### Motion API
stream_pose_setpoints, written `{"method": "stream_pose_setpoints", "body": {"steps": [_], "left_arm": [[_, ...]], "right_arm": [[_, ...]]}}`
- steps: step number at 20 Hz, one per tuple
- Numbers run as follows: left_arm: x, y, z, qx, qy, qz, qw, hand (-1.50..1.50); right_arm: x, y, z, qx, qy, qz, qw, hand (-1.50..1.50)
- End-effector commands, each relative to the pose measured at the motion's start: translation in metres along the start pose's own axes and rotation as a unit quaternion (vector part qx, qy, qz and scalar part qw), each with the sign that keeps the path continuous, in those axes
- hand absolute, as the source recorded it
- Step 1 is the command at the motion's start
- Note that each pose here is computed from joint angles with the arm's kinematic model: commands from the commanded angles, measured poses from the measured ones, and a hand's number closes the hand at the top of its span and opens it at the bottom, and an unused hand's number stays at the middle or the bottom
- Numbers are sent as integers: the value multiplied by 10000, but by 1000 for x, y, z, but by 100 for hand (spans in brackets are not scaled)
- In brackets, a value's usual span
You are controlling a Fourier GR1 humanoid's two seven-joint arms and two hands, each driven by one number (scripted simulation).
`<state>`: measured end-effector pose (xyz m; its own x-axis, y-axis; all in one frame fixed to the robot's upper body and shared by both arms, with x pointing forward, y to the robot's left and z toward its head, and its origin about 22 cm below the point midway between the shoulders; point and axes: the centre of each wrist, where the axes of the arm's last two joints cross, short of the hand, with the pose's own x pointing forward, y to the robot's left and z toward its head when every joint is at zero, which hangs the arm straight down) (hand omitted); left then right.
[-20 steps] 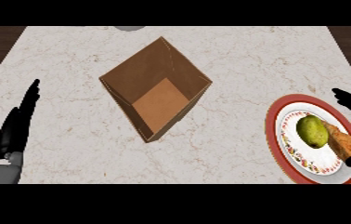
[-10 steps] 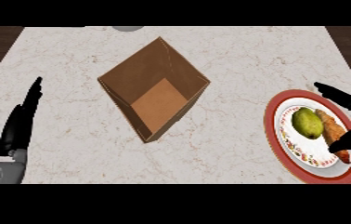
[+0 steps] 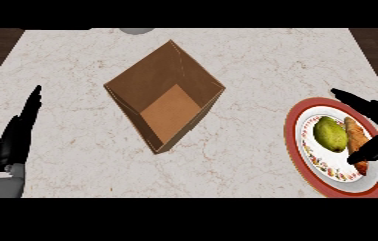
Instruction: Pick the pear from the plate and place it in the cardboard box
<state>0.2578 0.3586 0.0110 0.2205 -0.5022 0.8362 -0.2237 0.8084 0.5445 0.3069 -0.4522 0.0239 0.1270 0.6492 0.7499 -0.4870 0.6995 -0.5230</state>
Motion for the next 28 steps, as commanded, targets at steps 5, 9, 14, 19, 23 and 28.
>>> {"method": "stream_pose_setpoints", "body": {"steps": [5,9,14,19,23,28], "left_arm": [[14,-1,-8,0,18,-8,10000,0],[-8,0,5,-39,28,56,10000,0],[7,4,-11,3,-11,1,10000,0],[-1,14,-1,52,-19,-11,10000,0],[-6,-11,-6,20,-60,-81,9999,0],[6,-4,11,-112,9,83,9999,0]], "right_arm": [[19,3,4,-69,-548,-47,9985,-150],[38,1,8,63,-415,15,9991,-150],[61,18,-11,395,114,363,9985,-150],[45,43,-24,418,373,235,9982,-150],[50,58,-46,-34,349,494,9982,150],[36,45,-49,-842,301,715,9934,150]]}}
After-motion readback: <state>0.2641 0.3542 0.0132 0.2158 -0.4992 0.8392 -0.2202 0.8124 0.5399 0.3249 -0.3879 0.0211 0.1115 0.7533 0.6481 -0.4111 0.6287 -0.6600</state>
